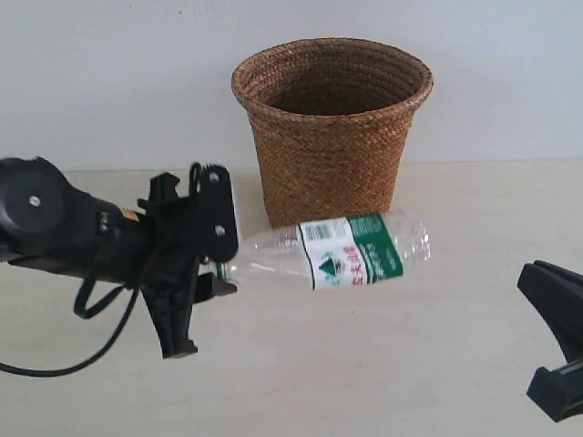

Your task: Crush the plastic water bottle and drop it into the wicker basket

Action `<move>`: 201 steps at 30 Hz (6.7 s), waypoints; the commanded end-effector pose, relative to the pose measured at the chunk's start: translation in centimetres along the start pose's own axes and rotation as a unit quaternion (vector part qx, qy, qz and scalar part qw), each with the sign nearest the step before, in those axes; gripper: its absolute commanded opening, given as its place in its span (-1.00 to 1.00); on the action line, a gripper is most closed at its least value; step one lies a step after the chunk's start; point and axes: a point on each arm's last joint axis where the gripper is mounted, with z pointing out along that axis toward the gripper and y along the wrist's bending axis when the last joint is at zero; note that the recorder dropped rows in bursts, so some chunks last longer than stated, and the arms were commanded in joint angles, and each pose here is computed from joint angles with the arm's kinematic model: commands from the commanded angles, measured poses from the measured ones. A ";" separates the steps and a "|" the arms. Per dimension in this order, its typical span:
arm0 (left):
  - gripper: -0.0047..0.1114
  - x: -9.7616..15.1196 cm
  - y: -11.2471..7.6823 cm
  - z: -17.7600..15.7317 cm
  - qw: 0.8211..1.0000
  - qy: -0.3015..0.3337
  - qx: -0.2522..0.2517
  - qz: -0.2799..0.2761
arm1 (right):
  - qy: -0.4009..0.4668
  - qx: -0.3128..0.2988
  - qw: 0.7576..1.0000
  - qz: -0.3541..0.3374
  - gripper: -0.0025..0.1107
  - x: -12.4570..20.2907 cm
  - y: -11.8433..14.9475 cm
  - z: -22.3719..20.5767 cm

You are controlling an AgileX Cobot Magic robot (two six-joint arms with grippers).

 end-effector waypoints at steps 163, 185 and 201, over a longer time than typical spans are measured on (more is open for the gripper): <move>-0.85 14.3 -15.3 -17.8 0.792 -0.153 -0.353 -0.473 | 0.055 -0.014 0.998 0.026 -0.96 1.0 0.2 -0.4; -0.85 14.3 -15.3 -17.8 0.792 -0.154 -0.354 -0.473 | 0.055 -0.014 0.998 0.026 -0.96 1.0 0.2 -0.4; -0.85 14.3 -15.3 -17.8 0.792 -0.154 -0.354 -0.473 | 0.049 0.125 0.990 0.032 -0.96 0.4 -2.9 -2.5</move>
